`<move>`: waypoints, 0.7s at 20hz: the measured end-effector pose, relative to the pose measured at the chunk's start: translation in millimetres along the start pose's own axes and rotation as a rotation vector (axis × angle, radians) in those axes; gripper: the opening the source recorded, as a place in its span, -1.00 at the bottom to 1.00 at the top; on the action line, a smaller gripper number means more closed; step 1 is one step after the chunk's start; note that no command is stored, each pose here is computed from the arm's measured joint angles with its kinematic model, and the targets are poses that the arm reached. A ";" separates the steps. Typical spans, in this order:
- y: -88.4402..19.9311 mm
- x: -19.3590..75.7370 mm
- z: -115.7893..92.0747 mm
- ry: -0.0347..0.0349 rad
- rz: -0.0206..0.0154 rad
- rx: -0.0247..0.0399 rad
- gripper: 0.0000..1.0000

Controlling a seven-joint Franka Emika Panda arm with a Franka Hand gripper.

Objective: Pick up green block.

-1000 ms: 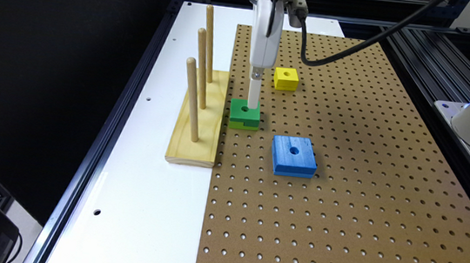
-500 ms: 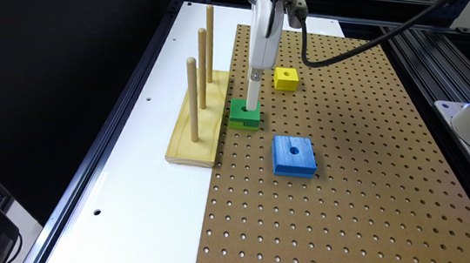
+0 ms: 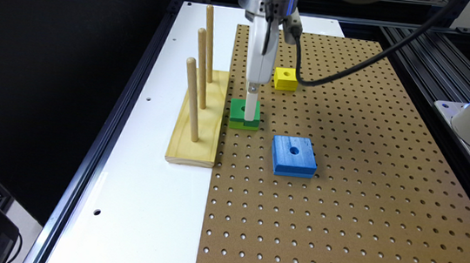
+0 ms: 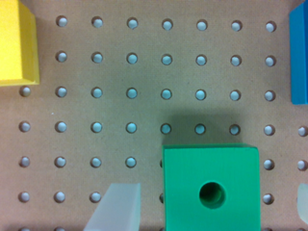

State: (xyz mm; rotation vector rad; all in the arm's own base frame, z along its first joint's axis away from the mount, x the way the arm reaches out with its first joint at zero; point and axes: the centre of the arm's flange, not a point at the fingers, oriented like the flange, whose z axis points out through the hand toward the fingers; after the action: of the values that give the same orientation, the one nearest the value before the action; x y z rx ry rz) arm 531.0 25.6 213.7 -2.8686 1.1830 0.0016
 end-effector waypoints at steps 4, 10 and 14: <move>-0.6 0.5 -0.7 0.0014 0.0000 0.0016 1.00; 0.6 -0.2 14.9 -0.0038 0.0011 0.0007 1.00; 0.3 0.6 27.6 -0.0027 0.0013 0.0052 1.00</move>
State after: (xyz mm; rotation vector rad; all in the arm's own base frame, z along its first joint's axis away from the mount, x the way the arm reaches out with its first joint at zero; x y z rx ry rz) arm 531.6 26.0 186.1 -2.8625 1.1826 0.0025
